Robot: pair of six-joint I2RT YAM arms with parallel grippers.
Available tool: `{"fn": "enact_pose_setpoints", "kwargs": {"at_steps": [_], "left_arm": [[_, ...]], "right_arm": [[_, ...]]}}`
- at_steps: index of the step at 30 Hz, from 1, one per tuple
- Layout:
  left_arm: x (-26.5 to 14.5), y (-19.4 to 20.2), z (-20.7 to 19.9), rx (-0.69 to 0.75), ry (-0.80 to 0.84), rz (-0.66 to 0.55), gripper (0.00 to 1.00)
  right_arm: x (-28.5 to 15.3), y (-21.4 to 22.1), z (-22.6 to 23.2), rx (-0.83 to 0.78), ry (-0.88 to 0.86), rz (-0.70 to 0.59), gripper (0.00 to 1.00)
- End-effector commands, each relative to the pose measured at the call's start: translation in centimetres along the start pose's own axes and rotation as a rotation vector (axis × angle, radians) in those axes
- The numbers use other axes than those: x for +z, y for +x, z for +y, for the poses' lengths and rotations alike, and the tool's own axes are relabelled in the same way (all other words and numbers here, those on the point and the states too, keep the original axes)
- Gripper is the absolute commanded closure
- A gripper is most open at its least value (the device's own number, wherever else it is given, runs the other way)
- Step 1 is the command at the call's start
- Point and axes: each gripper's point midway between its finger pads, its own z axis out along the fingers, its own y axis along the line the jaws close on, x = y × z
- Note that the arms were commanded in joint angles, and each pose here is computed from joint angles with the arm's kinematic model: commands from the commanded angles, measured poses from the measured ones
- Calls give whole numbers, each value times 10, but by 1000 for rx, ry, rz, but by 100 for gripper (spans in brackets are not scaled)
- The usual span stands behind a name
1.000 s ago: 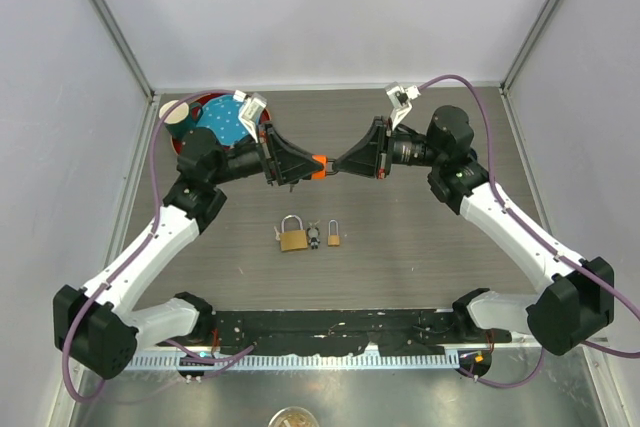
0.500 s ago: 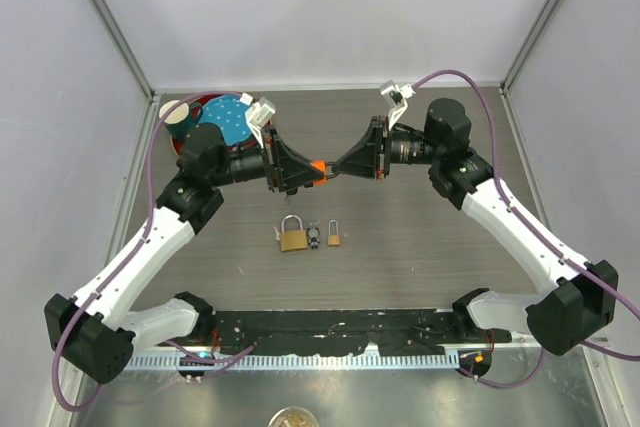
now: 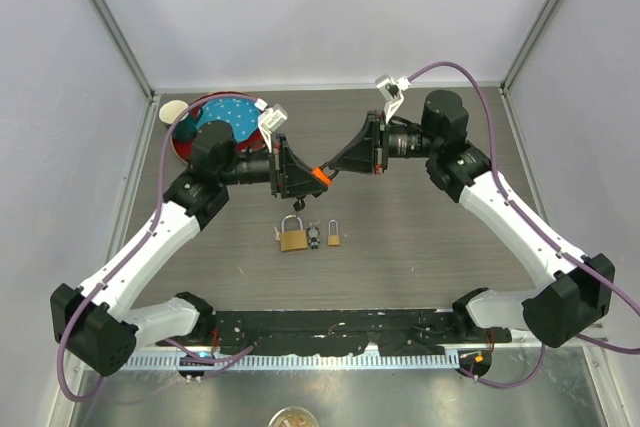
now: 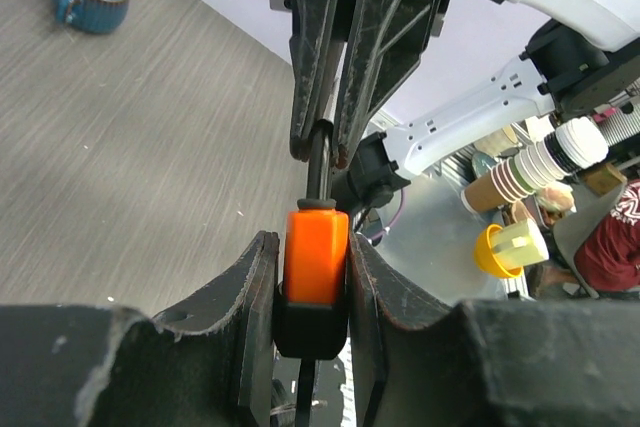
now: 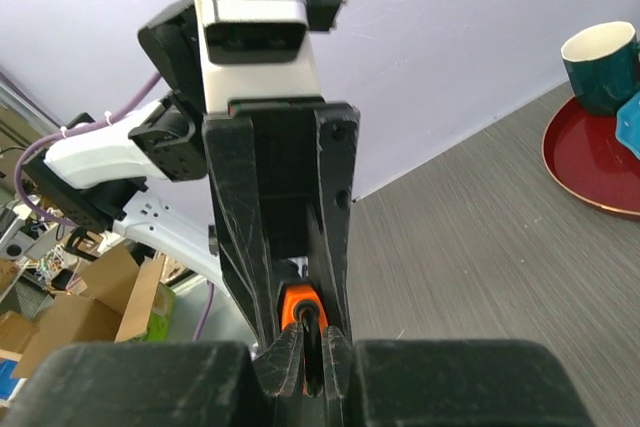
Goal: Lock with the key
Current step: Lock the lock.
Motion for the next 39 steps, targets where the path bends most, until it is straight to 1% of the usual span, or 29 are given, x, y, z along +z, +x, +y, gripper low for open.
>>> {"fn": "enact_pose_setpoints", "kwargs": {"at_steps": [1,6,10,12,15,16,18,19,21,22,24,25,27,28,33,35,39], "left_arm": [[7,13,-15,10,84,63,100],[10,8,-13,9,97,25,100],[13,8,-11,5,108,30,100],[13,8,-9,10,97,23,100],[12,6,-4,29,54,4,100],[12,6,-1,32,37,0,100],[10,4,1,40,11,-15,100],[10,2,4,42,-9,-28,100],[9,0,6,49,-32,-47,100],[8,-2,8,52,-46,-60,100],[8,-3,11,52,-61,-85,100],[7,-6,13,54,-74,-105,100],[7,-7,14,48,-77,-129,100],[7,-9,14,50,-81,-145,100],[6,-15,14,47,-67,-218,100],[6,-19,14,48,-60,-260,100],[3,-26,14,28,-51,-343,100]], "right_arm": [[8,-50,26,-115,-53,-111,99],[12,-53,29,-107,-73,-119,99],[13,-48,26,-102,-69,-116,98],[12,-46,20,-94,-27,-117,98],[6,-52,18,-124,18,-144,91],[4,-54,16,-126,33,-154,87],[-5,-64,12,-136,85,-199,83],[-8,-65,9,-136,104,-209,77],[-17,-74,2,-137,159,-254,71],[-20,-75,-2,-131,177,-263,61],[-28,-80,-7,-127,215,-293,54],[-30,-79,-9,-122,225,-300,45],[-35,-81,-9,-129,233,-321,38],[-35,-78,-12,-121,236,-321,31],[-37,-72,-9,-115,196,-327,23],[-35,-71,-2,-125,157,-321,22],[-31,-64,-2,-92,112,-308,21]]}}
